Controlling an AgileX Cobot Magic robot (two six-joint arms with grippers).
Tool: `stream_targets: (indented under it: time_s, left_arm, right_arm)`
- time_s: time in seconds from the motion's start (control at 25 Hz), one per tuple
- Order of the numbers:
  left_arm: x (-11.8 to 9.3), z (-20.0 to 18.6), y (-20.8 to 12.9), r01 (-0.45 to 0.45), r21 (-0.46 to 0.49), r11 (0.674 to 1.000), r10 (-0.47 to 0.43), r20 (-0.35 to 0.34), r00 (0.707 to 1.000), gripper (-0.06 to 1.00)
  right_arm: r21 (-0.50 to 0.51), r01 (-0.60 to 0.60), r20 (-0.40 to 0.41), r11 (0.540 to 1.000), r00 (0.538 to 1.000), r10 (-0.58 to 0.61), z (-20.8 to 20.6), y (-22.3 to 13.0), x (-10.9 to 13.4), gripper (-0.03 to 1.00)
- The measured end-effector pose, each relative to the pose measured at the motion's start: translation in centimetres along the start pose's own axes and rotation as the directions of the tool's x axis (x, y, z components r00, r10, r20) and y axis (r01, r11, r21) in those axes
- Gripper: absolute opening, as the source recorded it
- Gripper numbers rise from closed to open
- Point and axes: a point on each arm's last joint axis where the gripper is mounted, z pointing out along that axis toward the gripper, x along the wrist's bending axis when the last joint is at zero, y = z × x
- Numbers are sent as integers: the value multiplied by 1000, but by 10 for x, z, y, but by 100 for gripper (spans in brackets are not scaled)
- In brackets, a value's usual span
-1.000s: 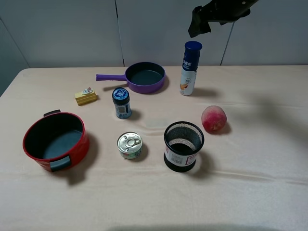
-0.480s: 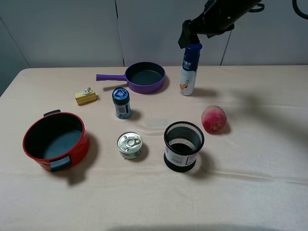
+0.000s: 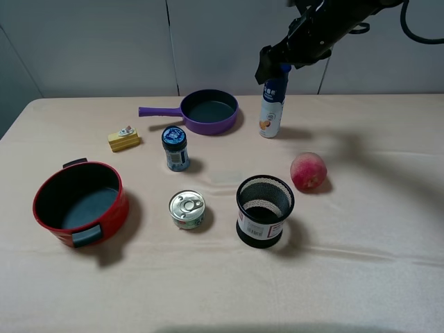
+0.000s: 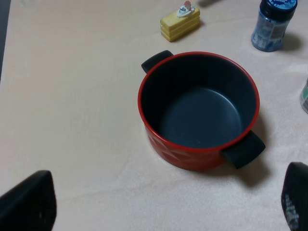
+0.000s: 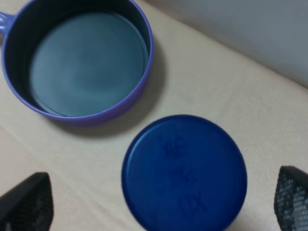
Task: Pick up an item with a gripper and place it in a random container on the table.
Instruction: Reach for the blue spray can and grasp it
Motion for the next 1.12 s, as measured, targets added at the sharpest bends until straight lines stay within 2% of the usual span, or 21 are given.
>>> stream_targets:
  time_s: [0.44,1.12]
  left_arm:
    - [0,0,0,0,0,1000,0,0,1000,94]
    - [0,0,0,0,0,1000,0,0,1000,94]
  right_arm:
    - [43,-10,0,999,1000,10,29,-13,-3,69]
    - [67,-16,6,998,1000,16,52,-24,-6,69]
